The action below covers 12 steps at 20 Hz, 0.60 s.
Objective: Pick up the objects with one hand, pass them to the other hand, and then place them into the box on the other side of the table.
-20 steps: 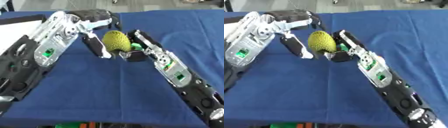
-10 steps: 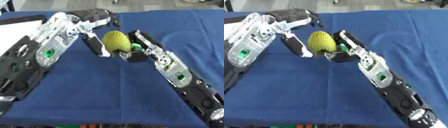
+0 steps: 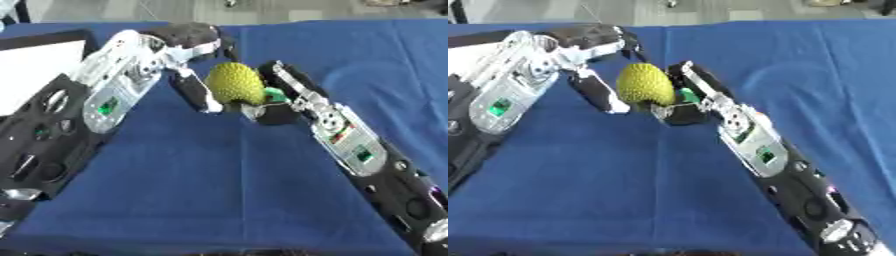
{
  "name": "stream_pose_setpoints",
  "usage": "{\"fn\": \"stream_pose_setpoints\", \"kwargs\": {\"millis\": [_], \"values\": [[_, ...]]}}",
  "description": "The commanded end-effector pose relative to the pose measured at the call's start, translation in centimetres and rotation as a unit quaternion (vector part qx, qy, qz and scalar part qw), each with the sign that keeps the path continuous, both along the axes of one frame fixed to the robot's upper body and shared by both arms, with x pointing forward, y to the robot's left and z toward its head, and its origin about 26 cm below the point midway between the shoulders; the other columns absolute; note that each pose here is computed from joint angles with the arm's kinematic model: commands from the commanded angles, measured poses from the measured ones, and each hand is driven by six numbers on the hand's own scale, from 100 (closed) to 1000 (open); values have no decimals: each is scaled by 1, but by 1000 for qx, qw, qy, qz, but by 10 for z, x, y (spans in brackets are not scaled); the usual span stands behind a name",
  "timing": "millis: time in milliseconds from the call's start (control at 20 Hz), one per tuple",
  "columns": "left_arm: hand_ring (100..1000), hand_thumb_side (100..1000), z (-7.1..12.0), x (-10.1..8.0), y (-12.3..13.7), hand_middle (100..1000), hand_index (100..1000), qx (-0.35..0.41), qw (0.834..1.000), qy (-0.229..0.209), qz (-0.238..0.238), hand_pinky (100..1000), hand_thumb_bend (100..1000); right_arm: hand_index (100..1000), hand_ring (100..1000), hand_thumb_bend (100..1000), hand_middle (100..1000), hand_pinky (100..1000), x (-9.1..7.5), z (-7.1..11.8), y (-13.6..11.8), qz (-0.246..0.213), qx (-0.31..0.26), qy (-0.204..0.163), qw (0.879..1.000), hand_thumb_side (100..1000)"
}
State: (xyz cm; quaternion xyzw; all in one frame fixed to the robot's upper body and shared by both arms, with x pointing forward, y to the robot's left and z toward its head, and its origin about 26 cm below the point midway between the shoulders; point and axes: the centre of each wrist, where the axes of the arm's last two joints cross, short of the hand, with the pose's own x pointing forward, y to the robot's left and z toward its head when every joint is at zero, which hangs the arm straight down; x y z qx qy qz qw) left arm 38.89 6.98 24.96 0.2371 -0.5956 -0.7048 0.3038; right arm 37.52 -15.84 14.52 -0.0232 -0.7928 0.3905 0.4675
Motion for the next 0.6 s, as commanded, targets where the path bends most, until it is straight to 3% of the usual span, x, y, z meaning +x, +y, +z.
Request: {"fn": "stream_pose_setpoints", "kwargs": {"millis": [50,300,600], "values": [[782,305,7,0,0,771,795,-10,1000,-7,-2,753,473,452,587,127,404,656,1,10,-1,6,3,-16,1000,100],[758,322,5,2,0,741,747,-25,1000,-4,-1,729,359,451,586,131,410,656,1,9,-2,9,1,-15,1000,100],[687,299,5,1,0,626,574,-71,997,-6,-2,683,174,452,586,135,414,656,1,8,-2,9,-2,-13,1000,100]]}}
